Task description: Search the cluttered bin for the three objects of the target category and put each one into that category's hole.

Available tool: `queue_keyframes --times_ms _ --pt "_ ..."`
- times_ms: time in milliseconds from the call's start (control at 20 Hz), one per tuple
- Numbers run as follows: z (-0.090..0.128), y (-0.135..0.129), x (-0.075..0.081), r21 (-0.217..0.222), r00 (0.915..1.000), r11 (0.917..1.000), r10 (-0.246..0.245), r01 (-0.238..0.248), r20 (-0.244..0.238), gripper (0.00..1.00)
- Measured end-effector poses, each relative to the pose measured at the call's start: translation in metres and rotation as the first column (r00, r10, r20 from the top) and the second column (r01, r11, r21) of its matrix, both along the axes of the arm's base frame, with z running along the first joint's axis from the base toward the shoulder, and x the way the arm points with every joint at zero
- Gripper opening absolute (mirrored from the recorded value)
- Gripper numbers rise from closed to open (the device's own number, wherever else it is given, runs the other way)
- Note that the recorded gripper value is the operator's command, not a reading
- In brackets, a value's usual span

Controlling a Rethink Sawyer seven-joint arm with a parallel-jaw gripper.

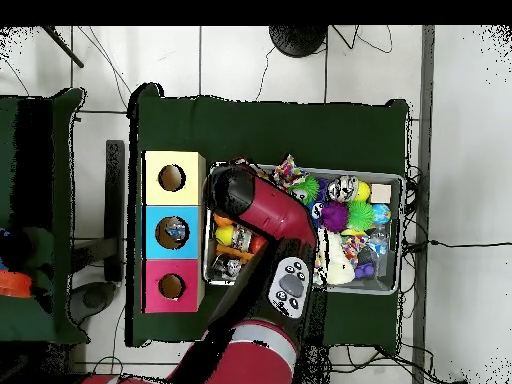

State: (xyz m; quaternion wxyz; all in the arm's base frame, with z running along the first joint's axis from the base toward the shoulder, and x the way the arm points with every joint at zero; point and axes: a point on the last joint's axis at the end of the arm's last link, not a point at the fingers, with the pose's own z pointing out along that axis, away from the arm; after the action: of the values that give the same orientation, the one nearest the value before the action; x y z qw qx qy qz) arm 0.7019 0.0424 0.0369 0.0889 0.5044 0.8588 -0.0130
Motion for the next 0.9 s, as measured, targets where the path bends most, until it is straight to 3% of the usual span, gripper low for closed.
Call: queue_keyframes --times_ms 450,900 --pt "-0.009 0.004 0.002 0.043 0.9999 0.999 -0.01 0.01 -0.005 1.0" --pt "-0.041 0.01 -0.01 0.063 0.9986 0.9979 -0.009 0.012 -0.051 1.0"
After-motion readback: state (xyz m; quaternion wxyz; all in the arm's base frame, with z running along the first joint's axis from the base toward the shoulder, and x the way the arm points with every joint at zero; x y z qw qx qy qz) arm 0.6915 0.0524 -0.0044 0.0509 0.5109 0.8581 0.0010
